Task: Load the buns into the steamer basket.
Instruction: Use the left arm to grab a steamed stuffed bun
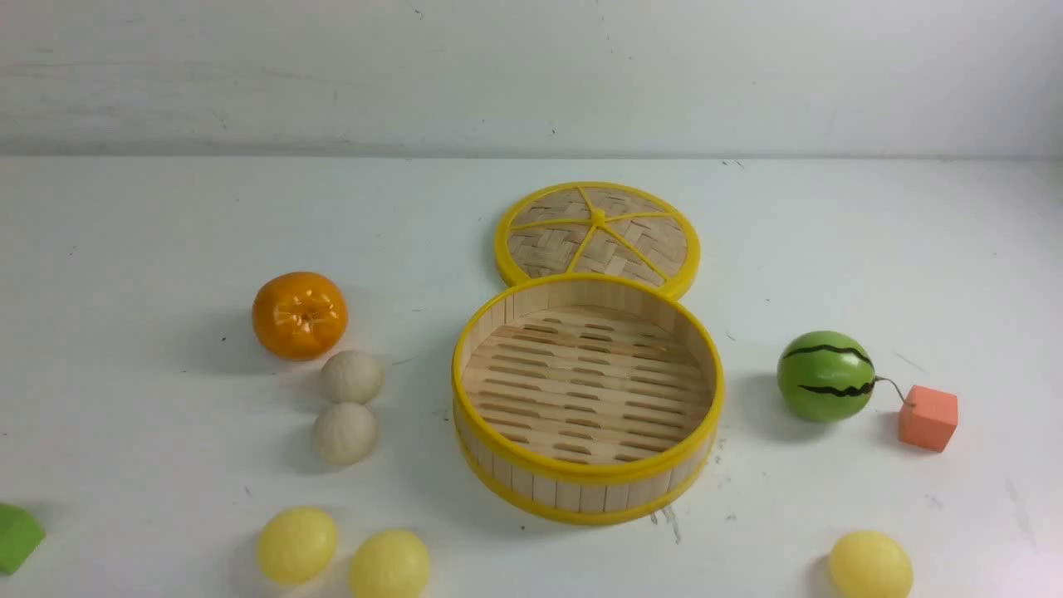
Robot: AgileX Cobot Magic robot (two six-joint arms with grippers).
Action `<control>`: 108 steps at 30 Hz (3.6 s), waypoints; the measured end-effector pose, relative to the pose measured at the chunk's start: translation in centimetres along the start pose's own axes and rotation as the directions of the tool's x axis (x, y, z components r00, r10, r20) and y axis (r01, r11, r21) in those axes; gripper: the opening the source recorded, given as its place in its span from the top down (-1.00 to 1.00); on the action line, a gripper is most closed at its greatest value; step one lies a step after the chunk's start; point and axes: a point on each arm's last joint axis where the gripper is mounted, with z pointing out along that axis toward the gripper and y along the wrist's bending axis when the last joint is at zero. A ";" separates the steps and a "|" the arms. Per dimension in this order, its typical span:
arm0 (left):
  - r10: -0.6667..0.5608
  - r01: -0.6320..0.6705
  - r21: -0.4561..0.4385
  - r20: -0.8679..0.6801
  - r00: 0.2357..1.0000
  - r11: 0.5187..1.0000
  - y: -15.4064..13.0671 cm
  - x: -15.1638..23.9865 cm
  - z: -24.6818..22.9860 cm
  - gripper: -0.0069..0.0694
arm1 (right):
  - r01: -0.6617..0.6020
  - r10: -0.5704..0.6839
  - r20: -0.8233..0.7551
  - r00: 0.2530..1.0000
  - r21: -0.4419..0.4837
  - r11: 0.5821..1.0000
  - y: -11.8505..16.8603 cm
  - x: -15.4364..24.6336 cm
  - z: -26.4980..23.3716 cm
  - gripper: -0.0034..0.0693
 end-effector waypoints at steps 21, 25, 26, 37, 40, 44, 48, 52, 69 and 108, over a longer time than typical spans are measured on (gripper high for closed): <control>0.000 0.000 -0.001 -0.002 1.000 1.000 0.0 0.0 0.0 0.20 | 0.000 0.000 0.000 1.000 0.000 1.000 0.0 0.0 0.0 0.24; 0.000 0.000 -0.001 -0.002 1.000 1.000 0.0 0.0 0.0 0.20 | 0.000 0.000 0.000 1.000 0.000 1.000 0.0 0.0 0.0 0.24; 0.000 0.000 -0.001 -0.002 1.000 1.000 0.0 0.0 0.0 0.20 | 0.000 0.000 0.000 1.000 0.000 1.000 0.0 0.0 0.0 0.24; -0.272 0.264 0.100 0.074 0.959 0.959 -0.7 -0.9 -0.1 0.20 | 0.000 0.000 0.000 1.000 0.000 1.000 0.0 0.0 0.0 0.24; -0.501 0.480 0.182 0.088 0.861 0.858 -1.0 -1.5 -0.2 0.20 | 0.000 0.000 0.000 1.000 0.000 1.000 0.0 0.0 0.0 0.24; -0.638 0.601 0.249 0.110 0.762 0.760 -1.1 -2.2 -0.3 0.20 | 0.000 0.000 0.000 1.000 0.000 1.000 0.0 0.0 0.0 0.24; -0.689 0.631 0.298 0.158 0.707 0.716 -1.0 -2.9 -0.5 0.20 | 0.000 0.000 0.000 1.000 0.000 1.000 0.0 0.0 0.0 0.24; -0.681 0.622 0.298 0.166 0.714 0.724 -1.0 -3.0 -0.6 0.26 | 0.000 0.000 0.000 1.000 0.000 1.000 0.0 0.0 0.0 0.24; -0.085 0.183 0.140 -0.524 0.848 0.973 -7.4 -10.7 -1.0 0.85 | 0.001 -0.001 0.000 1.000 0.000 1.000 0.0 0.0 0.0 0.24; 0.317 -0.329 0.181 -0.847 0.426 0.927 -13.3 -6.8 19.1 0.49 | 0.004 -0.004 0.001 1.000 0.001 1.000 0.0 0.0 0.0 0.24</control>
